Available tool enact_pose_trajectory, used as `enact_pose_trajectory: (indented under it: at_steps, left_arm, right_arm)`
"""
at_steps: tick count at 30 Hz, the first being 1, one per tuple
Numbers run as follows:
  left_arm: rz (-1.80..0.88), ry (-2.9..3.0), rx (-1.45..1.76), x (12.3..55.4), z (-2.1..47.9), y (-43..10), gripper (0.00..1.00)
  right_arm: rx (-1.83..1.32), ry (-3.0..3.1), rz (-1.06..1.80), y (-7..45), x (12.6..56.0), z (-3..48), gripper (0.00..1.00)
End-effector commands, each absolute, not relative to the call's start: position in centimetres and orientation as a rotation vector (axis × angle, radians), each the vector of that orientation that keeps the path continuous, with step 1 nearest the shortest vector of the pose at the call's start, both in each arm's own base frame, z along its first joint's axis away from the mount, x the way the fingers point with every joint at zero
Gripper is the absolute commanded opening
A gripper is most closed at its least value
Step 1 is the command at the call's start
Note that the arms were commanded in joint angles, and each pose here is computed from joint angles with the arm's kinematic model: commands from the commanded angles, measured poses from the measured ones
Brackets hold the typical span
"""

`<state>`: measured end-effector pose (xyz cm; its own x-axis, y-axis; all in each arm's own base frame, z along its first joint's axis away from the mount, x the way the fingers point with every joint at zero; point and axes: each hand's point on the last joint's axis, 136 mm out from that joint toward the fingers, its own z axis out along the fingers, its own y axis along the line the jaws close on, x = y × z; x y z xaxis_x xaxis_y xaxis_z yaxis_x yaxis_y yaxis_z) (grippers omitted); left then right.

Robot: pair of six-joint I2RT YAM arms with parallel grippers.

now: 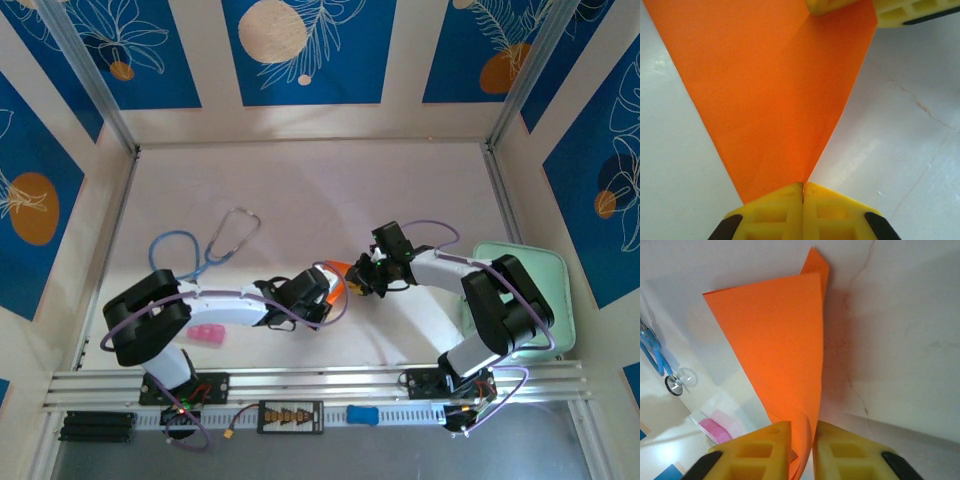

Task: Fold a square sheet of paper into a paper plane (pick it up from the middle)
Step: Fold the wing for the fifth time at the center of the table.

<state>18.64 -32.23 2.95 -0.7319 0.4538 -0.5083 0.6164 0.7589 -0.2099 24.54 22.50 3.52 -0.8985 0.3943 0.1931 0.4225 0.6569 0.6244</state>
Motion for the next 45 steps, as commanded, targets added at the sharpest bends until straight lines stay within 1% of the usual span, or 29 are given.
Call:
enact_pose_trajectory:
  at_steps: [1,4,8,12,16,19,24,31,36,38,43,45]
  left_arm:
    - [-0.443,2.517,0.850,19.1,3.4,-31.7,0.07]
    - [-0.422,2.512,0.865,19.0,3.4,-31.7,0.09]
    - [-0.395,2.507,0.883,19.0,3.4,-31.7,0.13]
    - [-0.347,2.495,0.901,19.1,3.4,-31.5,0.19]
    - [-0.283,2.487,0.914,19.2,3.4,-31.3,0.23]
    - [-0.239,2.486,0.925,19.3,3.3,-31.2,0.24]
    - [-0.184,2.487,0.925,19.5,3.2,-31.1,0.23]
    - [-0.184,2.481,0.916,19.5,3.3,-30.9,0.13]
    - [-0.170,2.488,0.913,19.5,3.2,-30.7,0.16]
    - [-0.168,2.489,0.912,19.5,3.2,-30.7,0.15]
    - [-0.186,2.486,0.905,19.5,3.3,-30.8,0.09]
    - [-0.200,2.488,0.899,19.4,3.3,-30.9,0.07]
  right_arm:
    - [-0.683,-2.804,-1.125,23.1,24.7,4.5,0.16]
    - [-0.686,-2.800,-1.136,23.2,24.6,4.6,0.11]
    - [-0.691,-2.795,-1.157,23.3,24.6,4.9,0.06]
    - [-0.699,-2.779,-1.187,23.5,24.7,5.2,0.03]
    - [-0.707,-2.774,-1.200,23.6,24.7,5.3,0.02]
    - [-0.706,-2.772,-1.207,23.7,24.7,5.5,0.02]
    - [-0.705,-2.773,-1.204,23.8,24.6,5.6,0.02]
    - [-0.704,-2.774,-1.199,23.8,24.5,5.5,0.02]
    - [-0.703,-2.776,-1.199,23.8,24.5,5.5,0.02]
    - [-0.703,-2.775,-1.200,23.8,24.6,5.6,0.02]
    - [-0.703,-2.774,-1.197,23.8,24.5,5.5,0.02]
    - [-0.700,-2.779,-1.195,23.7,24.5,5.5,0.04]
